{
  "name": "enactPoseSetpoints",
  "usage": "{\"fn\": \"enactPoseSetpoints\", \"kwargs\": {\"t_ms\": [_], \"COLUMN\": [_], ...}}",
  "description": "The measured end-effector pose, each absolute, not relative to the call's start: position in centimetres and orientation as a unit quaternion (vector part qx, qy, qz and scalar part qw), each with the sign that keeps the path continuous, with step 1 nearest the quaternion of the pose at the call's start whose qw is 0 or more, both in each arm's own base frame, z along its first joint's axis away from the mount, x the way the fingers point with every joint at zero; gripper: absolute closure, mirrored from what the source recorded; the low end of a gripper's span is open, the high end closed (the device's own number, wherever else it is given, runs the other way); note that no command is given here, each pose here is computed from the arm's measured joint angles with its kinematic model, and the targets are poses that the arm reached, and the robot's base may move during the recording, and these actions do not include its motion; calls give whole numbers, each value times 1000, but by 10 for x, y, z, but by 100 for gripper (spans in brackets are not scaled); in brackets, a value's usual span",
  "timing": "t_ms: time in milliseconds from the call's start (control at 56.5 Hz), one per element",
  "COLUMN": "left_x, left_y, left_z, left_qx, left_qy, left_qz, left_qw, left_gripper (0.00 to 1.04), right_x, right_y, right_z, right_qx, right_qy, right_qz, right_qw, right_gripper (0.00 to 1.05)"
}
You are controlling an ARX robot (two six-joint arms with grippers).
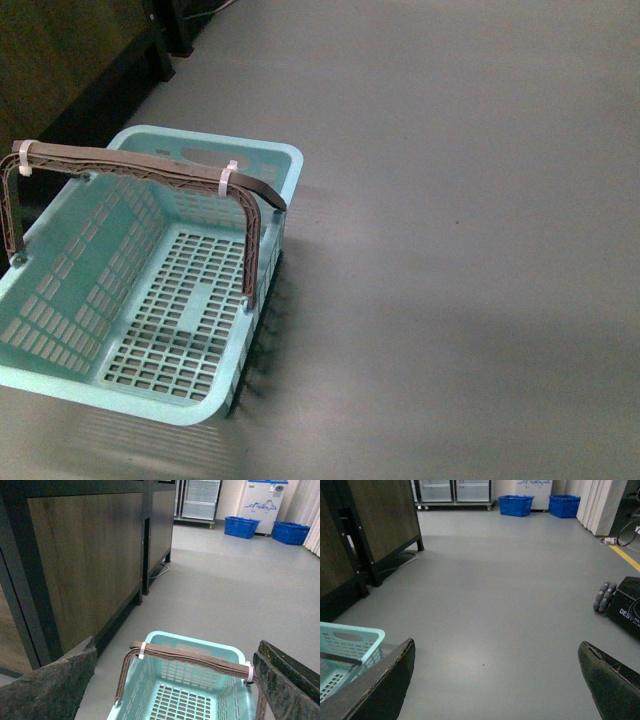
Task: Pick mango and avocado into basket
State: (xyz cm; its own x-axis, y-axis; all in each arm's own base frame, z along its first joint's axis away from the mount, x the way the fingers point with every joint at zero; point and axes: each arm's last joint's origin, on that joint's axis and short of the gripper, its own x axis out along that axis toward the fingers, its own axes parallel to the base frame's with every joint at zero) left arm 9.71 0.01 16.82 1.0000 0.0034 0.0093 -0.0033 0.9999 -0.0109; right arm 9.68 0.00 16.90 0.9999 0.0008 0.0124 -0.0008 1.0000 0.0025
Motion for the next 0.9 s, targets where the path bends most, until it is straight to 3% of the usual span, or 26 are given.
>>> {"fn": "enactPoseSetpoints", "kwargs": {"t_ms": [319, 372, 407, 461, 585, 709, 903], "left_x": [97, 98, 99, 104, 137, 185, 249], "left_y": [0, -1, -1, 0, 10, 23, 24], "left_z": [168, 167, 167, 167, 178, 175, 138], "left_qx": [-9, -74, -149, -250, -482, -559, -597], "left_qy": [-3, 62, 128, 171, 169, 165, 196], "left_qz": [0, -20, -23, -16, 26, 67, 112], "left_qw": [1000, 995, 980, 953, 859, 810, 770], "left_gripper": [9, 9, 9, 9, 9, 9, 9], "right_x": [97, 97, 97, 97, 97, 97, 97], "right_y": [0, 0, 0, 0, 0, 0, 0], "right_z": [169, 169, 169, 169, 169, 169, 169], "right_qx": [1, 1, 1, 1, 1, 1, 1], "right_qy": [-6, -6, -6, -6, -6, -6, -6], "right_qz": [0, 0, 0, 0, 0, 0, 0], "right_qw": [1000, 1000, 1000, 1000, 1000, 1000, 1000], "right_gripper": [9, 9, 9, 9, 9, 9, 9]}}
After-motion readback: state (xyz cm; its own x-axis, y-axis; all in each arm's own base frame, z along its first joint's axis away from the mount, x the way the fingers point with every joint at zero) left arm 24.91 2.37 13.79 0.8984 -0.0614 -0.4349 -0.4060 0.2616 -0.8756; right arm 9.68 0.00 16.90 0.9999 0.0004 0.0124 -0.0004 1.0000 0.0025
